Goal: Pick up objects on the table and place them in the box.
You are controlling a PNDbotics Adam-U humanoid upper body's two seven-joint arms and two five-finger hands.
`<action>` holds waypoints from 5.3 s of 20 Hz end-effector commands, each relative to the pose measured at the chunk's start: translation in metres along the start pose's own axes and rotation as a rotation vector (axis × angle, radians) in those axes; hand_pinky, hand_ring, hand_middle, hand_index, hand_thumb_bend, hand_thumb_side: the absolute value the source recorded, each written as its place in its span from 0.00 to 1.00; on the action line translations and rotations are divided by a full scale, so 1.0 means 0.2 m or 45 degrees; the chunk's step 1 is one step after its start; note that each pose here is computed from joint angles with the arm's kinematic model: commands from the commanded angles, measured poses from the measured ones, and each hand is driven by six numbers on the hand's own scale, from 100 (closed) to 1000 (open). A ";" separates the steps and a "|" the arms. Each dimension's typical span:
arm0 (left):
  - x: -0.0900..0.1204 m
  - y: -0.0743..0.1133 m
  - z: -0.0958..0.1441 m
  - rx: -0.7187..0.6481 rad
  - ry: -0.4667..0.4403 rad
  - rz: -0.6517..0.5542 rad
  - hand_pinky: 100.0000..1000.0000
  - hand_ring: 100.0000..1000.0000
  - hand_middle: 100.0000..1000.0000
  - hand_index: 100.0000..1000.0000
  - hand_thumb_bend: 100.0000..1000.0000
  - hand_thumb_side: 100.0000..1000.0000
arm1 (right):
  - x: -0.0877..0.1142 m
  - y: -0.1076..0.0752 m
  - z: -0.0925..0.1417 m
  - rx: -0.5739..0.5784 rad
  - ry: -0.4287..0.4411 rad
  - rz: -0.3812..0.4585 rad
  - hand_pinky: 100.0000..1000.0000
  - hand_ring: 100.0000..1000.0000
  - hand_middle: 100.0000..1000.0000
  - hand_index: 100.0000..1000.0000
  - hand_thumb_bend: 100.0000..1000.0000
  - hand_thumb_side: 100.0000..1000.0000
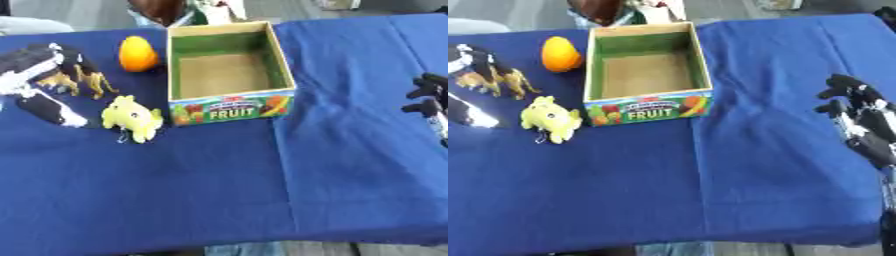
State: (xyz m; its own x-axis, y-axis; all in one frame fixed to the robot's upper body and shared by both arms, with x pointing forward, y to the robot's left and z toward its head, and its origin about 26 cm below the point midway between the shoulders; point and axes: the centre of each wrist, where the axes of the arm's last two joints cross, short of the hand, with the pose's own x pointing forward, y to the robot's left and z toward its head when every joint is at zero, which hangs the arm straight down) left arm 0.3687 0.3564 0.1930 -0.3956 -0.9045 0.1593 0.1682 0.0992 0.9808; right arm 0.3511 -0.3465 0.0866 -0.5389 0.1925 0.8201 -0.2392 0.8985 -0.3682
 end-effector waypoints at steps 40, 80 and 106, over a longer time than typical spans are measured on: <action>0.02 -0.09 -0.17 -0.097 -0.067 -0.062 0.66 0.56 0.59 0.74 0.55 0.22 | 0.03 -0.01 -0.05 0.035 -0.037 0.023 0.67 1.00 0.61 0.90 0.00 0.32; 0.03 -0.05 -0.14 0.104 -0.052 -0.271 0.35 0.00 0.00 0.26 0.02 0.11 | 0.03 -0.01 -0.03 0.024 -0.031 0.019 0.67 1.00 0.61 0.91 0.00 0.32; 0.28 0.40 -0.33 0.492 -0.174 -0.357 0.40 0.00 0.00 0.28 0.04 0.09 | 0.04 0.04 -0.09 0.111 -0.070 -0.008 0.67 1.00 0.61 0.90 0.00 0.31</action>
State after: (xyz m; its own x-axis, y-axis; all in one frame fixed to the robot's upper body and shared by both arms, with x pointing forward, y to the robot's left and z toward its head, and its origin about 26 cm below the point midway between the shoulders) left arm 0.4176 0.2871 0.2641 -0.4976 -0.8606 -0.1084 -0.2709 0.0355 0.9619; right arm 0.3574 -0.3314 0.0874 -0.5532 0.1641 0.8167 -0.3092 0.8699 -0.3843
